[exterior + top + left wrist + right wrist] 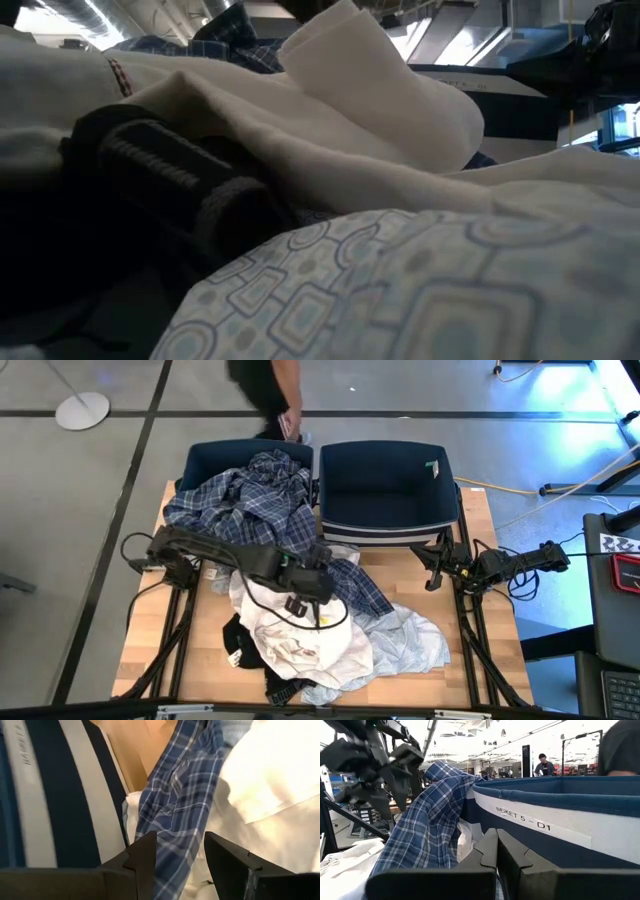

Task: Sort clothes
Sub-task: Put the long sleeve plaid shirt into the left blue laundry bin

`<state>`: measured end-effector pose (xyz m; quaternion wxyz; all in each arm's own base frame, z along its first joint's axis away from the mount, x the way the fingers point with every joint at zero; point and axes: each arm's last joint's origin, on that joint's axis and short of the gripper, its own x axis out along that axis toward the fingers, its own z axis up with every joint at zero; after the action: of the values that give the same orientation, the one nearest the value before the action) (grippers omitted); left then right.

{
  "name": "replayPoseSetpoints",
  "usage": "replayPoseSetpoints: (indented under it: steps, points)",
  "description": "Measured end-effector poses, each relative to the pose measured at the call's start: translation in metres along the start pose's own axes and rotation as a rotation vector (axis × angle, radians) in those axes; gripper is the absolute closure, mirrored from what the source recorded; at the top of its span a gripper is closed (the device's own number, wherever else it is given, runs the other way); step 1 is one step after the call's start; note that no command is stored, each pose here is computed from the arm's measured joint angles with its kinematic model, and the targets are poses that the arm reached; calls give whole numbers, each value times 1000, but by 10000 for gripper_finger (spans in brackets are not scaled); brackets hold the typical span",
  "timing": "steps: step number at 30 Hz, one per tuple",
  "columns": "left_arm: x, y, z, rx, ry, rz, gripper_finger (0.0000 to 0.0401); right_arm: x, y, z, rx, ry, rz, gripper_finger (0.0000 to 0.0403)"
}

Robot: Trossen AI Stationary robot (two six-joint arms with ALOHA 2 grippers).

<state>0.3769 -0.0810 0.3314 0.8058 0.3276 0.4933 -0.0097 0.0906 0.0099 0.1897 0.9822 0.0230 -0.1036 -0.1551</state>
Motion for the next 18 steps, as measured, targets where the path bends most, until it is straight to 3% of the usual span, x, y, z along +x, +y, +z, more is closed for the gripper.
replayPoseSetpoints:
  steps: [18]
  points:
    - [36,10,-9,-11,73,-40,246,0,0,-1,-3,4,0,397]
